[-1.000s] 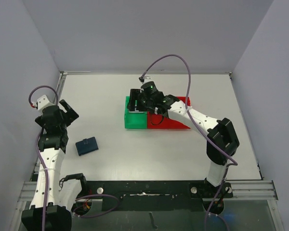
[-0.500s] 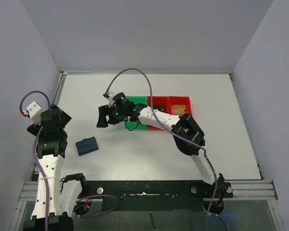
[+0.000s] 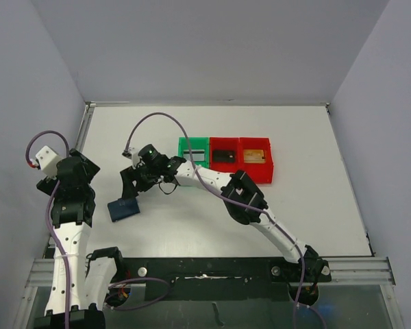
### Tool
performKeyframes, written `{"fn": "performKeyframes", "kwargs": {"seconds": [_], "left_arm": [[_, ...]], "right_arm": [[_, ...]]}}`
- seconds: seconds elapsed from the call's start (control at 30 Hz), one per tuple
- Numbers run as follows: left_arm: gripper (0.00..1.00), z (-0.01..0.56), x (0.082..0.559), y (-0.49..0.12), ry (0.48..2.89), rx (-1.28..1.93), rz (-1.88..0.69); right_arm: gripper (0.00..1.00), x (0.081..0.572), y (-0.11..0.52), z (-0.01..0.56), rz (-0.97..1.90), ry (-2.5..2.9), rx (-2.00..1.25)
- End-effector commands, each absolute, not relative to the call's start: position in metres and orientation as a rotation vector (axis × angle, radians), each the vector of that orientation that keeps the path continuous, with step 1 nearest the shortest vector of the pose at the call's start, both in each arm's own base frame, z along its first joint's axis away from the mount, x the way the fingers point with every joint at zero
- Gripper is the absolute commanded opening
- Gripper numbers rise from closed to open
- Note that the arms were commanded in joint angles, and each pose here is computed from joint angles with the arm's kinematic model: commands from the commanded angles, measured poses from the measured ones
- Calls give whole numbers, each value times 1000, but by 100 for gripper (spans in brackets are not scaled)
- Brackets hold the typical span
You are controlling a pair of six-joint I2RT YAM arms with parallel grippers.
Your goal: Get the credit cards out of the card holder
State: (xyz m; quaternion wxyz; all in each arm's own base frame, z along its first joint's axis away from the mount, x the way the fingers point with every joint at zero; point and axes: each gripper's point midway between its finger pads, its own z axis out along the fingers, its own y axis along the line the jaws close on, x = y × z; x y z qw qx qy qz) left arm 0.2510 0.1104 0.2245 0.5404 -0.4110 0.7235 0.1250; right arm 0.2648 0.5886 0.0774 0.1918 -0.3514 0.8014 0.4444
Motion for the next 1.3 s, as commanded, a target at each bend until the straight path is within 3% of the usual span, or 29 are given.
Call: {"fn": "performKeyframes", "kwargs": {"seconds": [0.0, 0.17, 0.27, 0.5, 0.7, 0.87, 0.97, 1.13, 1.27], "left_arm": [[98, 255, 253, 115, 1623, -989, 278], [98, 254, 254, 115, 1628, -986, 274], [98, 253, 255, 114, 1630, -982, 269], [98, 252, 256, 113, 1636, -972, 261], [98, 252, 257, 112, 1641, -970, 258], [98, 251, 257, 112, 1644, -970, 257], [98, 250, 258, 112, 1647, -967, 255], [98, 250, 258, 111, 1649, -964, 254], [98, 249, 259, 110, 1654, -958, 250]], "right_arm": [[69, 248, 595, 82, 1314, 2211, -1100], [62, 248, 588, 61, 1237, 2261, -1124], [49, 250, 579, 50, 1159, 2299, -1120], [33, 244, 573, 47, 1152, 2324, -1098], [44, 239, 587, 55, 1271, 2308, -1059], [43, 239, 592, 38, 1274, 2350, -1027], [32, 245, 588, 34, 1220, 2370, -995], [4, 252, 578, 55, 1164, 2346, -952], [0, 247, 553, 68, 1099, 2358, -883]]}}
